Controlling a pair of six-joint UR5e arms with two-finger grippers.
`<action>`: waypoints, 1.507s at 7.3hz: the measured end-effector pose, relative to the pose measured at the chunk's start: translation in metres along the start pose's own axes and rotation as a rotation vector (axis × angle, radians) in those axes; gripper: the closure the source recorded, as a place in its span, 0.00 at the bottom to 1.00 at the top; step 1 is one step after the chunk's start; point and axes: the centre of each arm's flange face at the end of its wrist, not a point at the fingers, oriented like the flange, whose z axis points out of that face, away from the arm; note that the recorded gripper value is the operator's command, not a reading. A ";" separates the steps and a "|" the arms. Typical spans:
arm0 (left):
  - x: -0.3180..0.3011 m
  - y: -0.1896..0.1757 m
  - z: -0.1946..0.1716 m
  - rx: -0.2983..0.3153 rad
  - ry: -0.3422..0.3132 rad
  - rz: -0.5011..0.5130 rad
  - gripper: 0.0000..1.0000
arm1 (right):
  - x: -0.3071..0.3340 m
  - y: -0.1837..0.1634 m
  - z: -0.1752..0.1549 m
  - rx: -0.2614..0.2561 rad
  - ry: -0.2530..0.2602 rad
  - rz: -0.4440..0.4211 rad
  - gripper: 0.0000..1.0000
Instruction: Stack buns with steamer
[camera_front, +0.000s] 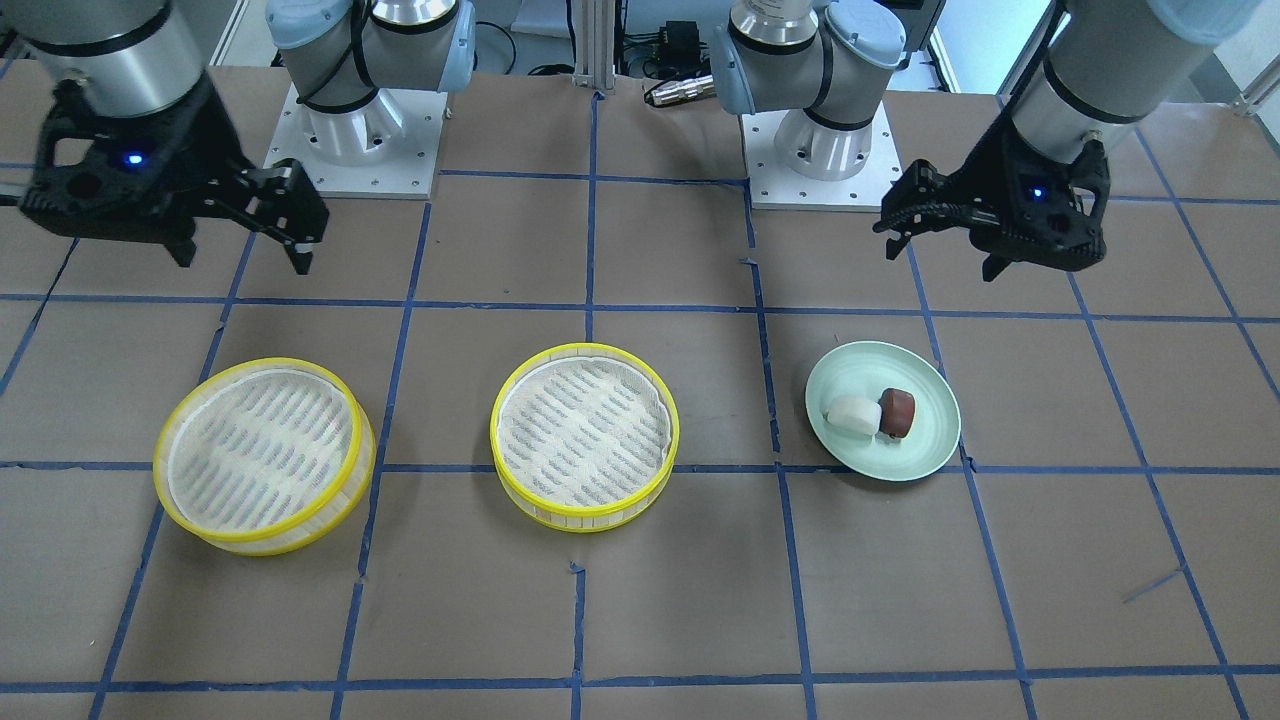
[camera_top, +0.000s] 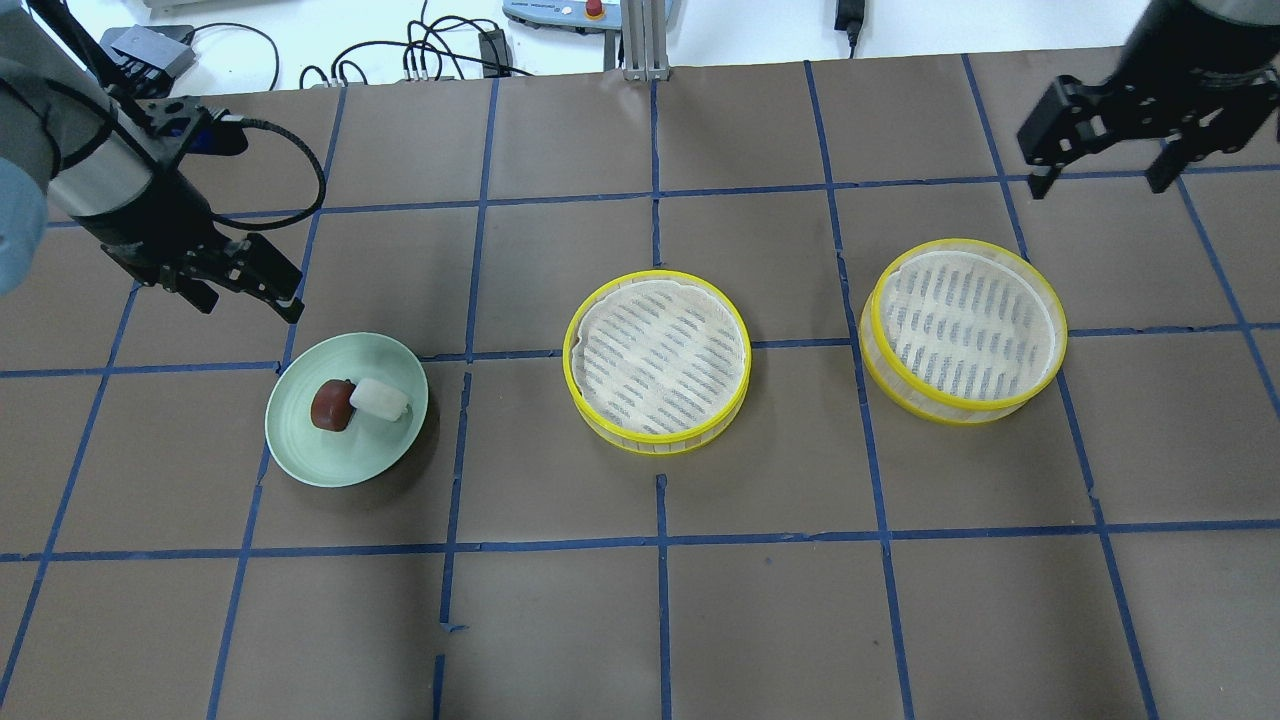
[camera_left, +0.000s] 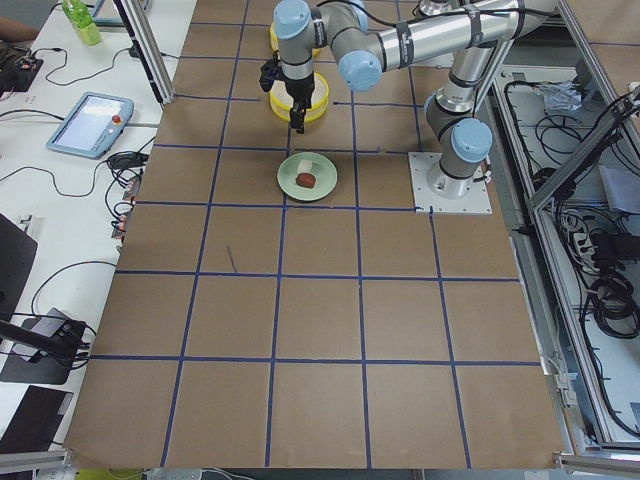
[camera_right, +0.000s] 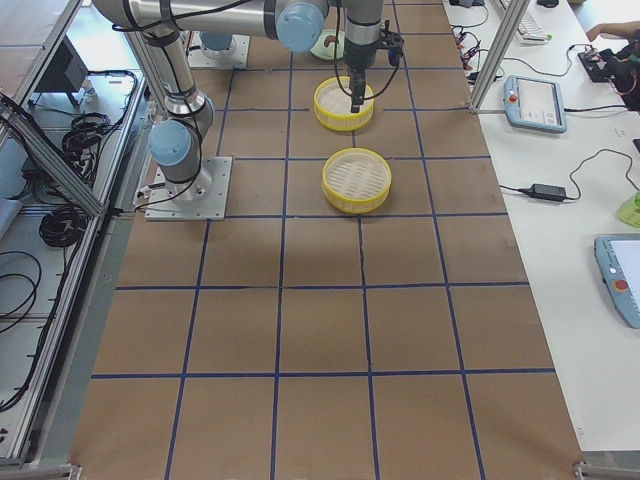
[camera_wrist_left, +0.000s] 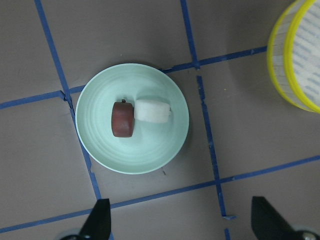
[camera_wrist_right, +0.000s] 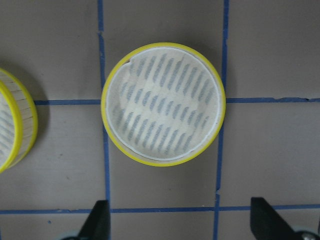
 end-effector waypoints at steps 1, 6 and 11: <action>-0.013 -0.015 0.039 -0.014 0.009 -0.001 0.00 | 0.047 0.006 0.014 -0.024 -0.013 -0.016 0.00; 0.008 -0.036 0.146 -0.105 0.075 -0.059 0.02 | 0.113 -0.012 0.196 -0.034 -0.041 -0.017 0.00; 0.020 -0.030 0.179 -0.140 0.092 -0.059 0.81 | 0.099 -0.014 0.290 0.037 -0.118 -0.015 0.44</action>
